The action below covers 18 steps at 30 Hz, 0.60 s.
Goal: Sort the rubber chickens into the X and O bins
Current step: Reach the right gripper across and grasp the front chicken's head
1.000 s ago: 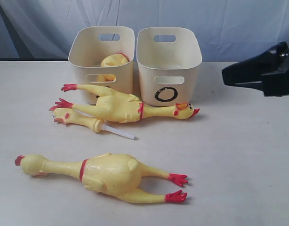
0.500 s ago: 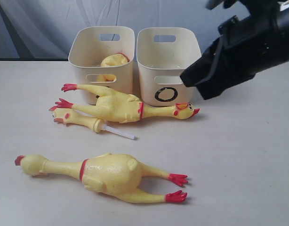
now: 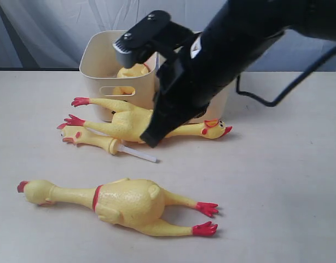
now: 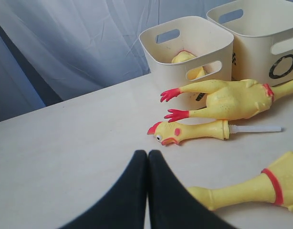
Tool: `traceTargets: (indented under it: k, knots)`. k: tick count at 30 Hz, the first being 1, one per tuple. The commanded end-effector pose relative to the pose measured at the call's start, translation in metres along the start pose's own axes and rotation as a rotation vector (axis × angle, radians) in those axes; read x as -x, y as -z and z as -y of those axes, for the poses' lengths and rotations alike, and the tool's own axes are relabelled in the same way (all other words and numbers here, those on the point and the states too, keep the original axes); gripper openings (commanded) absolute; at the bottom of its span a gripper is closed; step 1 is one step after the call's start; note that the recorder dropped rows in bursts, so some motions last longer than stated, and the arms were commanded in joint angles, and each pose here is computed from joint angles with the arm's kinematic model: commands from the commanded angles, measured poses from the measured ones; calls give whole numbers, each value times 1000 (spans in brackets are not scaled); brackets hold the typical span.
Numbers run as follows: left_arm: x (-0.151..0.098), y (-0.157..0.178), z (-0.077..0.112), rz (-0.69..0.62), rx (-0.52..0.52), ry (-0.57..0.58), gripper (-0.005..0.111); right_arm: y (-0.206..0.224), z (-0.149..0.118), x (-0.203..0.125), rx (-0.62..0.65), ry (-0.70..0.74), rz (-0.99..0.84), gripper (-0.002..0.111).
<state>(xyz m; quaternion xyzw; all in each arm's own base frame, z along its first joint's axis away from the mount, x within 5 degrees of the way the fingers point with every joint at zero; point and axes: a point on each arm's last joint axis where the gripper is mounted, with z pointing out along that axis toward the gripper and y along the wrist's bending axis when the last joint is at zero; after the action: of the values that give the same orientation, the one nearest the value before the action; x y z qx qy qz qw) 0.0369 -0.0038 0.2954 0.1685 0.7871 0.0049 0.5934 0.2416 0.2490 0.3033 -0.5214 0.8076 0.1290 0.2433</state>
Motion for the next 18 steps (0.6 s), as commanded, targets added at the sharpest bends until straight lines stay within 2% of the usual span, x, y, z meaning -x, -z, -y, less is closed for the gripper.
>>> traceTargets:
  k: [1,6,8,11,15,16,18]
  knots:
    - [1,1,-1,21,12,5,0,-26,-15,30,38,47,26,-1]
    - [1,1,-1,21,12,5,0,-63,-36,51,91,127,12,-1]
    - [0,1,-2,11,24,9,0,-80,-42,56,108,152,6,5]
    - [-4,-1,-8,-15,98,46,0,-102,-52,63,128,168,-1,23]
    - [-8,-3,-12,-24,145,77,0,-125,-64,71,138,186,21,56]
    - [-8,-3,-12,-24,145,77,0,-131,-67,73,139,190,31,59]
    - [-8,-3,-12,-24,145,77,0,-141,-71,76,135,200,40,59]
